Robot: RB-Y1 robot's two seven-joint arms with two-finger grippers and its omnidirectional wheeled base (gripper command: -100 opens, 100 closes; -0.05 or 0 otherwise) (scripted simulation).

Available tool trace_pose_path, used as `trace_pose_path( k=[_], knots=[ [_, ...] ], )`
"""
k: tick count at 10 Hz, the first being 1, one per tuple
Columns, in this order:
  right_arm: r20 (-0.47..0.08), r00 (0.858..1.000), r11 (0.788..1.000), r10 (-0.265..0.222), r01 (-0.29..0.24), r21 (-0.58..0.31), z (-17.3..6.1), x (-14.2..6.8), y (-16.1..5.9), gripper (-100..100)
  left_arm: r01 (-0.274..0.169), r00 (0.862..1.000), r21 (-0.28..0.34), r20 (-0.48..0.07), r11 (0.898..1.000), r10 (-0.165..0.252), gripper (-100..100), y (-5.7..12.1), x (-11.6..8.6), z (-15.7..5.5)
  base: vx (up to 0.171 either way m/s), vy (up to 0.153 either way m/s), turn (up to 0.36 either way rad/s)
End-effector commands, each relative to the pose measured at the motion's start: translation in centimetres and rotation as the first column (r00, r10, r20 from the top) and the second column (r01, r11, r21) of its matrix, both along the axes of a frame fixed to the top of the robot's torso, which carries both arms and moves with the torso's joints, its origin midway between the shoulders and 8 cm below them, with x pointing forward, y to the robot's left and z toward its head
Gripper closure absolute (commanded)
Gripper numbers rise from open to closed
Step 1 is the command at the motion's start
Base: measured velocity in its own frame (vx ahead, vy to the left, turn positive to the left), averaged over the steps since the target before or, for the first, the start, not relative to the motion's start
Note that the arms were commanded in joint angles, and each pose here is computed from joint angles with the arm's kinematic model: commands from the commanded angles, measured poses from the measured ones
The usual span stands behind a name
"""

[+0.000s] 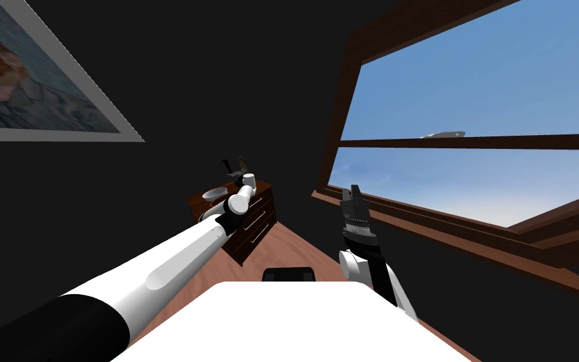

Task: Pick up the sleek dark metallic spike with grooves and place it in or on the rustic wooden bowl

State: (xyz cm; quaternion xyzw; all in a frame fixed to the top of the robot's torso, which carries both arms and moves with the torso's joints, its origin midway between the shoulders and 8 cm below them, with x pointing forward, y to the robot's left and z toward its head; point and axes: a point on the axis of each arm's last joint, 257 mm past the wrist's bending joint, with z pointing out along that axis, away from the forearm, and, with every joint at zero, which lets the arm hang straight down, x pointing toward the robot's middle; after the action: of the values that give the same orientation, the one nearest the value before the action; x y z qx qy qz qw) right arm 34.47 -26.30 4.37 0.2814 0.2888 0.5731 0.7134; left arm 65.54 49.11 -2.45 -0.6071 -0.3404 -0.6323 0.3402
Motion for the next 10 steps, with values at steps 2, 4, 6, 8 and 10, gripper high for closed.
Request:
trace_pose_path(
  k=[2,4,6,8,10],
  knots=[
    [0.000,1.000,1.000,0.000,0.000,0.000,0.0,0.0,0.0,0,0.000,1.000,0.000,0.000,1.000,0.000,-100,0.0,0.0,0.0,0.000,0.000,0.000],
    [0.000,1.000,1.000,0.000,0.000,0.000,0.0,0.0,0.0,0,0.000,1.000,0.000,0.000,1.000,0.000,-100,0.0,0.0,0.0,0.000,0.000,0.000],
    [0.000,1.000,1.000,0.000,0.000,0.000,0.0,0.0,0.0,0,0.031,1.000,-0.005,-0.001,0.999,-0.031,-100,-0.8,0.8,0.7,0.013,-0.019,0.095],
    [0.000,1.000,1.000,0.000,0.000,0.000,0.0,0.0,0.0,0,0.031,1.000,-0.005,-0.001,0.999,-0.031,-100,-0.8,0.8,0.7,0.028,-0.049,0.055],
    [0.000,1.000,1.000,0.000,0.000,0.000,0.0,0.0,0.0,0,0.088,0.996,-0.013,0.002,0.996,-0.088,-100,-2.4,2.2,2.1,0.037,-0.072,0.215]
  ],
)
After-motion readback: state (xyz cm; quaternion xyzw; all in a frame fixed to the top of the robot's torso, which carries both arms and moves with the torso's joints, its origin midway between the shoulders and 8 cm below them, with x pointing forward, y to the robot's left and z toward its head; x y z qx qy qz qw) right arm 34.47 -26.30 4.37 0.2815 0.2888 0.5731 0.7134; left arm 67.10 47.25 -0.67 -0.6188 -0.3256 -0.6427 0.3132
